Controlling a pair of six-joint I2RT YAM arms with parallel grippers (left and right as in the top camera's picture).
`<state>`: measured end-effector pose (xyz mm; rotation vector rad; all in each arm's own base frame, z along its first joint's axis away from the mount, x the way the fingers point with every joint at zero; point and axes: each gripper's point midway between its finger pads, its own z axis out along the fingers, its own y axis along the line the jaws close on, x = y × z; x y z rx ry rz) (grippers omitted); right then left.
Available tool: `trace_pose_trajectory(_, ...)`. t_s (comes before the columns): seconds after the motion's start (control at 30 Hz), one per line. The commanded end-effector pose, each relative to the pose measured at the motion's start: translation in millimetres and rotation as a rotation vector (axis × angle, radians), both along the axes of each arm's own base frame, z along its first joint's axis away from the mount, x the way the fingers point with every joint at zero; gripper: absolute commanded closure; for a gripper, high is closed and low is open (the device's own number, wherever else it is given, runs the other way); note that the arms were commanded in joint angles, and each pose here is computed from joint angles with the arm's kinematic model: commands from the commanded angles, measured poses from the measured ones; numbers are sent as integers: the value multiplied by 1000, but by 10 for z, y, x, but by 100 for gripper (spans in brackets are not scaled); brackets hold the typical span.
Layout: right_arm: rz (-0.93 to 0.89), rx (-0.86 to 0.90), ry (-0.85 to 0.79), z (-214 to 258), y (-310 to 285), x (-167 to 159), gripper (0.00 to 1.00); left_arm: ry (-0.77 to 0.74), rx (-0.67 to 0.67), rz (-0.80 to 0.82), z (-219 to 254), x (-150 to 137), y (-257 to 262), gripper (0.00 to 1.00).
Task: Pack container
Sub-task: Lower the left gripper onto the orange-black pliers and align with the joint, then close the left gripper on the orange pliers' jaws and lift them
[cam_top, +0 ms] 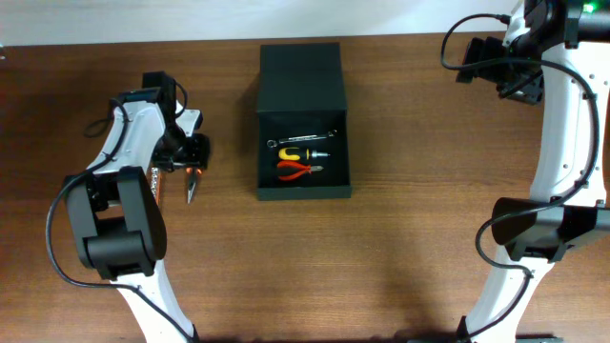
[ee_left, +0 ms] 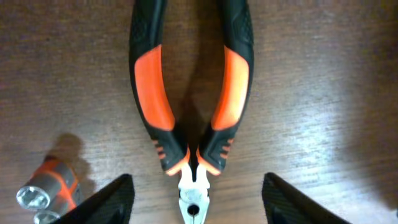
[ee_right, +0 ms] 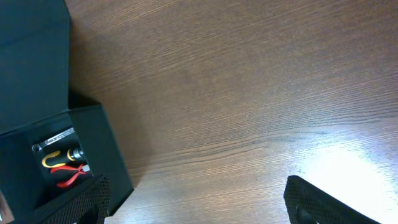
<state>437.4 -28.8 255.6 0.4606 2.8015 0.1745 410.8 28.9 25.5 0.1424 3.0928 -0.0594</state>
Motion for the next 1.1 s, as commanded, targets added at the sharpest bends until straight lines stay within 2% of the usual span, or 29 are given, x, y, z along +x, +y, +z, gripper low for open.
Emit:
trace_pose_trajectory(0.0,-14,-6,17,-45,-41,-6,11,2,6,6,-60,-2,8,24)
trace_pose_trajectory(0.07,-13,-6,17,-45,-41,-6,11,6,6,6,-102,5,7,21)
trace_pose_trajectory(0.3,-13,-6,17,-45,-41,-6,11,75,0,3,-363,-74,-1,21)
trace_pose_trajectory(0.57,-13,-6,17,-45,-41,-6,11,72,1,-48,-381,-66,1,21)
trace_pose_trajectory(0.63,-13,-6,17,-45,-41,-6,11,67,1,-48,-383,-53,2,24)
trace_pose_trajectory(0.67,-13,-6,17,-45,-41,-6,11,65,1,-52,-383,-49,2,29)
trace_pose_trajectory(0.77,-13,-6,17,-45,-41,-6,11,63,1,-55,-384,-46,2,53)
trace_pose_trajectory(0.93,-13,-6,17,-45,-41,-6,11,63,1,-55,-384,-46,2,66)
trace_pose_trajectory(1.0,-14,-6,17,-45,-41,-6,11,63,1,-55,-384,-44,3,78)
trace_pose_trajectory(1.03,-13,-6,17,-45,-41,-6,11,60,1,-54,-384,-36,3,89)
trace_pose_trajectory(1.07,-13,-6,17,-45,-41,-6,11,57,2,-54,-384,-31,3,92)
